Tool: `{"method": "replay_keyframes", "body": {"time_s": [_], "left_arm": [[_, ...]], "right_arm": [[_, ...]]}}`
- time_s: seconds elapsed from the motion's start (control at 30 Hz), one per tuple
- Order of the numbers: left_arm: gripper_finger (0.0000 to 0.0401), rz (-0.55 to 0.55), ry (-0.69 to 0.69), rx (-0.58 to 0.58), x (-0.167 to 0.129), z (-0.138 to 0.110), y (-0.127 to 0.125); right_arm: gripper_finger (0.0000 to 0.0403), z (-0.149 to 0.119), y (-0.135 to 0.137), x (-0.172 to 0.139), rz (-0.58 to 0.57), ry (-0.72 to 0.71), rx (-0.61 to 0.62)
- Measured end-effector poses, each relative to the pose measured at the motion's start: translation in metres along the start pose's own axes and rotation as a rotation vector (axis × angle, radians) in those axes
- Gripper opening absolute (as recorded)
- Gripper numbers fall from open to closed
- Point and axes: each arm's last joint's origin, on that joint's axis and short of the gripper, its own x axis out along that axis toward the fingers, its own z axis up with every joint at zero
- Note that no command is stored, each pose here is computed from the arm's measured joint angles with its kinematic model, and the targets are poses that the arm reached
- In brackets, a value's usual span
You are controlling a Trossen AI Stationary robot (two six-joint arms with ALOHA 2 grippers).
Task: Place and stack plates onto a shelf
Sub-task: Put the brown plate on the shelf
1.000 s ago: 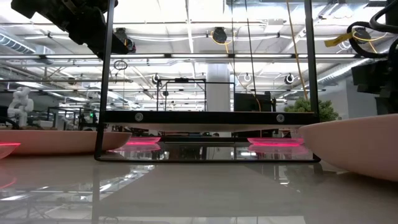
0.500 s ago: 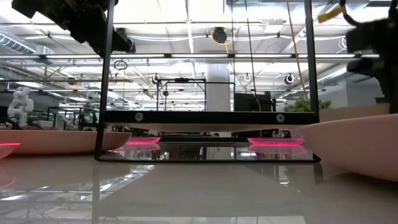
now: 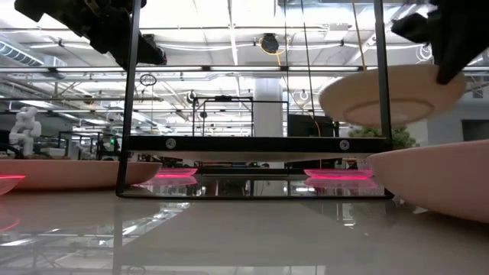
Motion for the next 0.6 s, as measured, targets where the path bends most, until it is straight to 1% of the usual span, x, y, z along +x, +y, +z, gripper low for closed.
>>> {"method": "replay_keyframes", "body": {"time_s": [0.13,0.27,0.4,0.5,0.6], "left_arm": [[0.0004,0.001,-0.023,-0.004,0.0,0.002,0.0],[0.0004,-0.006,-0.088,-0.006,0.0,0.009,-0.001],[0.0005,-0.008,-0.147,0.037,-0.001,0.014,-0.001],[0.0024,-0.008,-0.195,0.064,-0.001,0.019,-0.002],[0.0066,0.002,-0.248,0.095,0.004,0.024,-0.003]], "right_arm": [[0.0,0.016,-0.001,-0.007,-0.01,0.034,-0.126],[0.0,0.03,-0.002,-0.01,-0.012,0.032,-0.257],[0.0,0.04,-0.003,-0.013,-0.038,0.02,-0.349],[0.0,0.044,-0.005,-0.016,-0.036,0.007,-0.416],[0.0,0.046,-0.005,-0.019,-0.037,-0.013,-0.512]]}}
